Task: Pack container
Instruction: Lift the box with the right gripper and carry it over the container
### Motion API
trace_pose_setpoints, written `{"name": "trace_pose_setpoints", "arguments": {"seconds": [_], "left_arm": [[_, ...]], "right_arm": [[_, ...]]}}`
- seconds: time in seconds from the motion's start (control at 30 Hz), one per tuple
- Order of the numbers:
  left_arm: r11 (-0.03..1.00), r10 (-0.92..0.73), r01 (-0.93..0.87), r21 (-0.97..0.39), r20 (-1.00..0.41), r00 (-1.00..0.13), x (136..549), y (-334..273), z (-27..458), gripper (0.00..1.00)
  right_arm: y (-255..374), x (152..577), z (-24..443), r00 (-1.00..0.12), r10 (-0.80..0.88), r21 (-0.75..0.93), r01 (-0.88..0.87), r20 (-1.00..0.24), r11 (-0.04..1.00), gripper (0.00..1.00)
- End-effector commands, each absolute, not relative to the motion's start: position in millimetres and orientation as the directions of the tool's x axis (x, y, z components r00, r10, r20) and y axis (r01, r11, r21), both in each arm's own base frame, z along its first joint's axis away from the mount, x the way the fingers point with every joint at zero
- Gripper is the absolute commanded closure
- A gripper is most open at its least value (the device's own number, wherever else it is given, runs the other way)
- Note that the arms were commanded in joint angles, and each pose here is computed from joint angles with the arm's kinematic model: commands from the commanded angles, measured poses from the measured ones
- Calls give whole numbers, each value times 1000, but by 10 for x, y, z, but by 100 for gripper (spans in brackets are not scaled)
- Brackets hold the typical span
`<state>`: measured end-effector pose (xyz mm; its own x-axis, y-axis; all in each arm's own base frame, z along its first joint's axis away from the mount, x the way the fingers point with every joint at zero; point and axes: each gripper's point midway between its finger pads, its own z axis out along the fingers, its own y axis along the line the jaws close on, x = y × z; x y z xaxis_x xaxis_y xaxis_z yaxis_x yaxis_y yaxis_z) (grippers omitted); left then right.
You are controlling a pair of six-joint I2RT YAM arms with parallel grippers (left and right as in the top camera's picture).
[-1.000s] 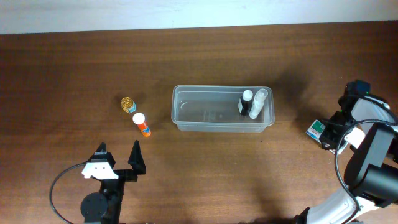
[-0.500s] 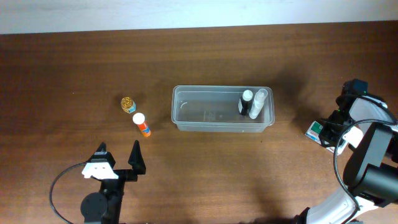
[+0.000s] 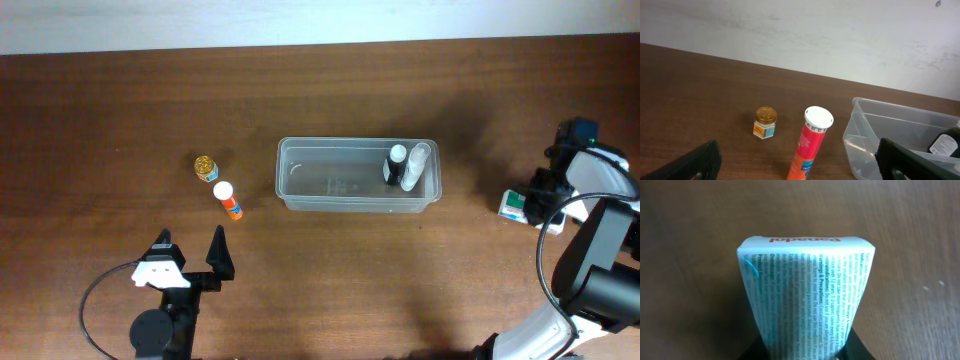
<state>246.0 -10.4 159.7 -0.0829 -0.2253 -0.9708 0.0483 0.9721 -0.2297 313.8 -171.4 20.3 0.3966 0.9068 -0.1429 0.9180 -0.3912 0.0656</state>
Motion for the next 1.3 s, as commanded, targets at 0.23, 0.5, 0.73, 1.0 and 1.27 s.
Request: {"name": "trace_pose_setpoints", "arguments": {"seconds": [0.23,0.5,0.73,1.0,1.27], "left_arm": [[975,-210,56,-215,-974,-82,2456,-111,1591,1],[975,-210,56,-215,-974,-82,2456,-111,1591,1],[975,-210,56,-215,-974,-82,2456,-111,1591,1],[975,-210,56,-215,-974,-82,2456,-111,1591,1],[975,-210,56,-215,-974,-82,2456,-111,1591,1]], "right_arm": [[-1856,3394,839,193,958,149,975,-211,-163,73],[-1820,3404,1203,106,972,120,989,-209,-82,73],[-1630,3708,1636,-179,949,151,963,-258,223,77],[-962,4089,2063,-527,773,149,784,-353,603,77],[63,4255,2226,-775,485,110,485,-405,867,76]]}}
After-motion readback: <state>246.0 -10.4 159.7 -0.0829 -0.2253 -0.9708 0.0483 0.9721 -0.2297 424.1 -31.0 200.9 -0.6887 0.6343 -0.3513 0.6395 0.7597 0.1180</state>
